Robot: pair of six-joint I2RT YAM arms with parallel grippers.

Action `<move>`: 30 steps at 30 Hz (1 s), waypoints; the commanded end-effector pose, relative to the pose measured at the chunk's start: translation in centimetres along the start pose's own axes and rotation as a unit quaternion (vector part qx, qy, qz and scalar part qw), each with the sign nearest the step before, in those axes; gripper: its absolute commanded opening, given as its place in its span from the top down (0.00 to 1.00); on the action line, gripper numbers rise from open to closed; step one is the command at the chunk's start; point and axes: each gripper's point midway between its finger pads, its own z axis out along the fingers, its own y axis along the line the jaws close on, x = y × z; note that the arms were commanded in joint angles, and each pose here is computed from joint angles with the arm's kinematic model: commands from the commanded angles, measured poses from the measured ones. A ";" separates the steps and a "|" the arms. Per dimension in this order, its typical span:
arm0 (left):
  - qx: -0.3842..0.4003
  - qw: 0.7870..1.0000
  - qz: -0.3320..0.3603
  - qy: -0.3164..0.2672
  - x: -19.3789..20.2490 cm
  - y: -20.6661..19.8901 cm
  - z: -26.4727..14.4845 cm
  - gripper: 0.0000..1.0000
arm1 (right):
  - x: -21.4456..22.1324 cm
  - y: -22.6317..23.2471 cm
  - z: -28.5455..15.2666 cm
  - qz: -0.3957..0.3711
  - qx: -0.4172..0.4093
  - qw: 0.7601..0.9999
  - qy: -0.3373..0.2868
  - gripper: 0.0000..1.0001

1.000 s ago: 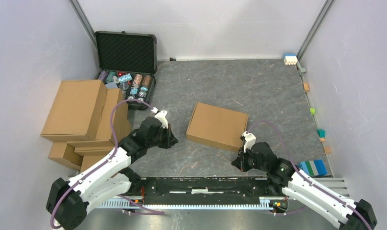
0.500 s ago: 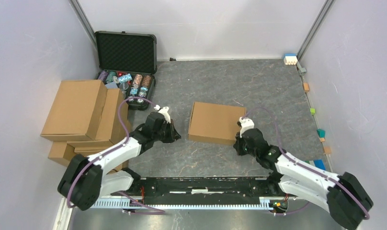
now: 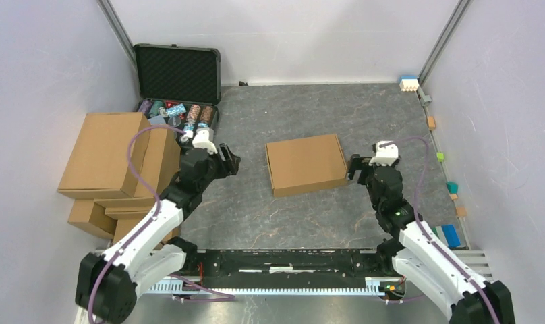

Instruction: Fold the paper box

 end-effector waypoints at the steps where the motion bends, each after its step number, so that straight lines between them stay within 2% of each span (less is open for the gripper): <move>1: -0.124 0.987 0.052 -0.089 -3.1 5.4 -1.6 0.11 | 0.6 -7.6 -0.1 0.001 0.175 0.984 -0.042 0.02; 3: -0.153 0.978 0.067 -0.129 -4.2 6.6 -2.1 0.06 | 1.6 -10.0 -0.5 0.013 0.221 0.973 -0.066 0.02; 5: -0.173 0.967 0.091 -0.162 -4.6 7.8 -2.4 0.07 | 2.4 -10.8 -0.8 0.012 0.217 0.971 -0.095 0.02; 8: -0.169 0.957 0.126 -0.199 -4.4 8.5 -2.3 0.07 | 3.8 -11.1 -1.7 -0.058 0.195 0.970 -0.134 0.02; 12: -0.184 0.949 0.150 -0.206 -4.3 10.2 -1.7 0.06 | 4.4 -11.0 -2.3 -0.109 0.181 0.966 -0.150 0.00; 15: -0.181 0.944 0.158 -0.226 -3.4 11.6 -0.8 0.06 | 4.6 -12.4 -2.3 -0.103 0.225 0.959 -0.138 0.02; 16: -0.180 0.941 0.171 -0.228 -3.1 12.0 -0.6 0.06 | 3.7 -12.9 -2.7 -0.098 0.243 0.952 -0.156 0.02; 18: -0.176 0.938 0.168 -0.247 -3.6 12.5 -0.5 0.07 | 3.6 -12.8 -2.6 -0.109 0.235 0.953 -0.159 0.01; 20: -0.171 0.940 0.166 -0.246 -4.0 12.9 -0.1 0.08 | 4.2 -12.9 -1.8 -0.109 0.232 0.956 -0.142 0.01; 22: -0.158 0.941 0.166 -0.250 -4.5 13.1 0.4 0.10 | 3.5 -11.7 -0.9 -0.137 0.194 0.959 -0.153 0.01; 23: -0.154 0.942 0.173 -0.242 -4.2 13.3 0.9 0.10 | 4.2 -11.1 -0.4 -0.147 0.173 0.964 -0.138 0.01; 25: -0.146 0.945 0.172 -0.236 -3.6 14.0 2.3 0.09 | 4.8 -11.3 0.4 -0.143 0.179 0.967 -0.115 0.02; 26: -0.138 0.944 0.179 -0.240 -3.8 14.1 3.5 0.12 | 4.3 -11.4 0.5 -0.143 0.182 0.965 -0.123 0.02; 27: -0.140 0.946 0.181 -0.229 -3.6 14.3 3.8 0.11 | 4.3 -11.6 0.3 -0.140 0.188 0.964 -0.125 0.02; 28: -0.154 0.954 0.171 -0.191 -3.0 14.8 4.0 0.09 | 4.6 -11.6 0.3 -0.138 0.188 0.965 -0.118 0.02; 29: -0.164 0.954 0.165 -0.187 -3.3 15.0 4.1 0.11 | 4.7 -11.6 0.4 -0.138 0.188 0.965 -0.117 0.02; 30: -0.163 0.952 0.166 -0.197 -3.6 15.1 4.4 0.02 | 4.4 -11.6 0.3 -0.138 0.189 0.964 -0.123 0.02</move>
